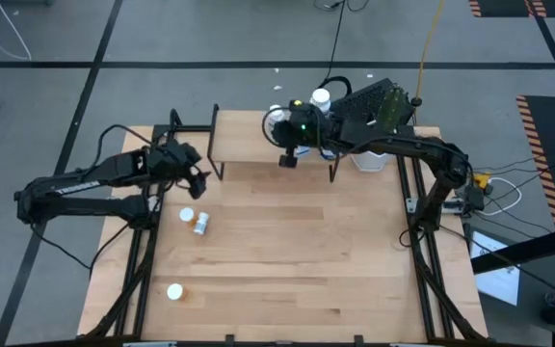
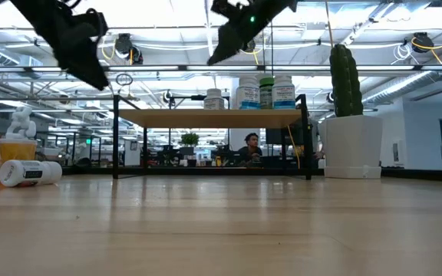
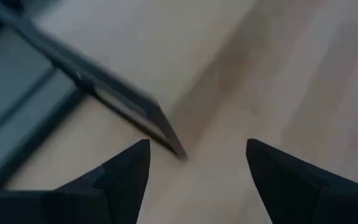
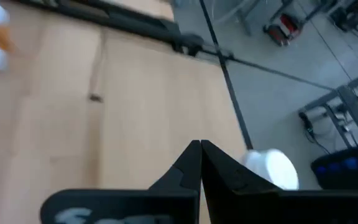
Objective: Pick and place medicine bottles onto shelf by color
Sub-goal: Put the top orange pill bottle on the shelf
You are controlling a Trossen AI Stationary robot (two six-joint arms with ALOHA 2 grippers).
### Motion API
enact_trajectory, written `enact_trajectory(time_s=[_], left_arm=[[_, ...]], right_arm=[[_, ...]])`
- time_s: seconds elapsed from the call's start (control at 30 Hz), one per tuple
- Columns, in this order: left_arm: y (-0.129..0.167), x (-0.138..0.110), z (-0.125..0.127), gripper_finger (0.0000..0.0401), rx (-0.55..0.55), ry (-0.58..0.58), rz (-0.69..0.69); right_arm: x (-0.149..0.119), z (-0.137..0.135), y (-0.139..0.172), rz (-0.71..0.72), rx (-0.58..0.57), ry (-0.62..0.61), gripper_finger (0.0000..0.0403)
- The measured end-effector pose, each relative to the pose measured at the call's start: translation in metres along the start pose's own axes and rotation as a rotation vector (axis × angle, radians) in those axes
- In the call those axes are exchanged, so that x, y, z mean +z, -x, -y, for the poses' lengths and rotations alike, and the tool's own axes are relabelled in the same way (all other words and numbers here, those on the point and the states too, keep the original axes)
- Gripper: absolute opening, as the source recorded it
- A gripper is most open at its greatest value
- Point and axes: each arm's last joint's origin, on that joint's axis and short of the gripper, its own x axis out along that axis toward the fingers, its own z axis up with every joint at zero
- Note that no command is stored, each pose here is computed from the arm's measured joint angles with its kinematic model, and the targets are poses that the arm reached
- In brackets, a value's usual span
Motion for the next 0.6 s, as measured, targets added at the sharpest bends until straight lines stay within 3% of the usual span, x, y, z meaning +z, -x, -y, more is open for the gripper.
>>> enact_trajectory(time_s=[0.17, 0.37, 0.6], left_arm=[[0.010, -0.020, 0.011, 0.0268, -0.031, 0.087, -0.186], [0.017, -0.038, 0.025, 0.0269, -0.026, 0.164, -0.346], [0.013, -0.054, 0.040, 0.0269, -0.062, 0.170, -0.375]], right_arm=[[0.004, -0.031, 0.024, 0.081, 0.049, -0.029, 0.0000], [-0.012, -0.066, 0.056, 0.260, 0.086, -0.100, 0.0011], [-0.049, -0.139, 0.078, 0.446, 0.370, -0.242, 0.0088]])
